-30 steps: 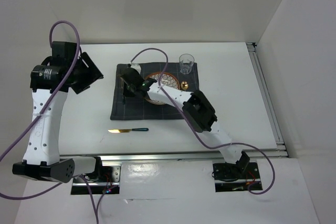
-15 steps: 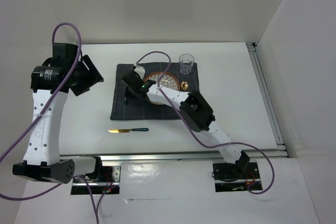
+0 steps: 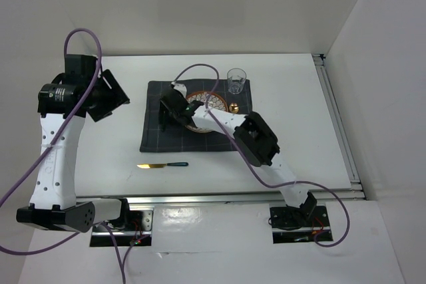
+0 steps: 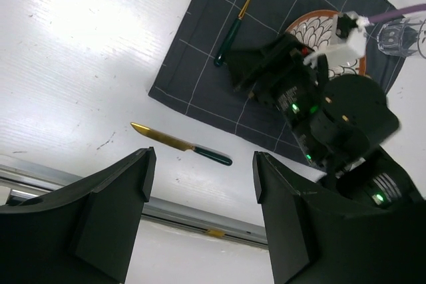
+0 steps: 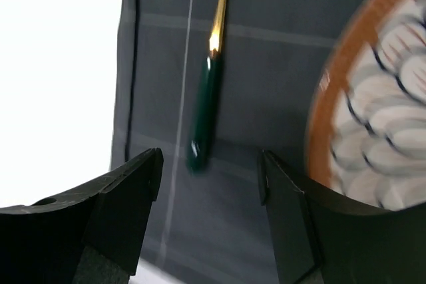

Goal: Set the dinner table for one person

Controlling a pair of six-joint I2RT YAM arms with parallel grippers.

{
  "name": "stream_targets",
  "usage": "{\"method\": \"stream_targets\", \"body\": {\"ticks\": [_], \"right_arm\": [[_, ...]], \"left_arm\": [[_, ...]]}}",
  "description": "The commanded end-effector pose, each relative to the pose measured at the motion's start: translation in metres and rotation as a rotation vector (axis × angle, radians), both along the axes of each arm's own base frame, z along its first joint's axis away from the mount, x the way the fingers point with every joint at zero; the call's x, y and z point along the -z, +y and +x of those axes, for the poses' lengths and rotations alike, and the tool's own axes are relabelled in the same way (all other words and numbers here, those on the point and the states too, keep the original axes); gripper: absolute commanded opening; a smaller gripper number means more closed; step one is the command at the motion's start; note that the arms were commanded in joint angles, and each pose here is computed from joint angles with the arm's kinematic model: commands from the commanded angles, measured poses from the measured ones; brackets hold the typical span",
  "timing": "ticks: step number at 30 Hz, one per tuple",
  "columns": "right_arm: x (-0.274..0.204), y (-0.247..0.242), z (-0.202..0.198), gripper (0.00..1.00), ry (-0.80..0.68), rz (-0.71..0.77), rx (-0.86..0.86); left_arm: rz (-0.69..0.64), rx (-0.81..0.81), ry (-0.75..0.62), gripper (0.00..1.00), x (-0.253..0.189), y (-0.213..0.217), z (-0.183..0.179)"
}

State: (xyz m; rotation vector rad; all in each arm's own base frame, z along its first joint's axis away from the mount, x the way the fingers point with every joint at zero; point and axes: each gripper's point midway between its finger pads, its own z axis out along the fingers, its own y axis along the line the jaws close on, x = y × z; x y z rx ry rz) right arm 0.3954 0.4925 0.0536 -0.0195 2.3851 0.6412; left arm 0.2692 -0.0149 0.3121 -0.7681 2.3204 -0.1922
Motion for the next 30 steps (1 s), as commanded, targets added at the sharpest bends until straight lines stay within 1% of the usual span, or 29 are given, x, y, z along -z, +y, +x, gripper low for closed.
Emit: {"method": "stream_targets", "body": {"ticks": [1, 2, 3, 4, 5, 6, 7, 8, 9, 10, 12, 14, 16, 18, 19, 23, 25, 26, 29, 30], "right_arm": [[-0.104, -0.005, -0.013, 0.70, -0.170, 0.077, -0.148], [-0.082, -0.017, -0.029, 0.70, -0.145, 0.021, -0.218], [-0.100, -0.026, -0.040, 0.70, -0.204, -0.008, -0.312], [-0.099, -0.028, -0.058, 0.70, -0.206, -0.004, -0.414], [-0.072, -0.043, -0.080, 0.70, -0.168, -0.061, -0.488], [-0.067, -0.049, -0.096, 0.70, -0.196, -0.106, -0.568], [-0.080, -0.054, -0.110, 0.72, -0.225, -0.099, -0.624], [-0.069, -0.062, -0.123, 0.74, -0.211, -0.131, -0.675], [-0.050, -0.075, -0.136, 0.76, -0.201, -0.194, -0.735], [-0.048, -0.076, -0.151, 0.76, -0.206, -0.198, -0.784], [-0.030, -0.087, -0.164, 0.77, -0.189, -0.237, -0.837], [-0.026, -0.083, -0.173, 0.77, -0.192, -0.243, -0.877], [-0.016, -0.073, -0.175, 0.77, -0.210, -0.283, -0.906], [-0.017, -0.062, -0.173, 0.77, -0.225, -0.281, -0.919], [-0.006, -0.059, -0.177, 0.77, -0.228, -0.309, -0.949], [0.016, -0.053, -0.175, 0.77, -0.243, -0.391, -0.960], [0.021, -0.048, -0.175, 0.77, -0.249, -0.396, -0.962], [0.025, -0.047, -0.173, 0.76, -0.252, -0.403, -0.955], [0.030, -0.047, -0.172, 0.67, -0.254, -0.410, -0.962], [0.034, -0.049, -0.175, 0.57, -0.242, -0.410, -0.971]], "left_arm": [[0.036, 0.020, -0.040, 0.77, -0.013, 0.005, -0.001], [0.058, 0.001, -0.040, 0.77, -0.013, 0.010, -0.001], [0.073, -0.013, -0.040, 0.77, -0.013, 0.014, -0.001], [0.087, -0.025, -0.040, 0.77, -0.013, 0.017, -0.001], [0.108, -0.043, -0.027, 0.77, -0.009, 0.022, -0.002], [0.114, -0.037, -0.036, 0.77, -0.011, 0.022, 0.000], [0.114, -0.037, -0.037, 0.77, -0.011, 0.022, 0.000], [0.114, -0.037, -0.037, 0.77, -0.011, 0.022, 0.000], [0.114, -0.036, -0.027, 0.77, -0.008, 0.022, 0.000], [0.106, -0.029, -0.028, 0.77, -0.008, 0.020, 0.000], [0.100, -0.022, -0.009, 0.77, 0.001, 0.019, 0.001], [0.093, -0.015, 0.007, 0.77, 0.008, 0.017, 0.004], [0.086, -0.009, 0.007, 0.77, 0.010, 0.015, 0.006], [0.086, -0.009, 0.007, 0.77, 0.010, 0.015, 0.006], [0.086, -0.009, 0.007, 0.77, 0.010, 0.015, 0.006], [0.095, -0.018, -0.003, 0.77, 0.007, 0.017, 0.006], [0.095, -0.018, -0.003, 0.77, 0.007, 0.017, 0.006], [0.095, -0.027, -0.003, 0.77, 0.007, 0.020, 0.006], [0.095, -0.026, 0.016, 0.77, 0.012, 0.020, 0.008], [0.095, -0.026, 0.016, 0.77, 0.012, 0.020, 0.008]]}}
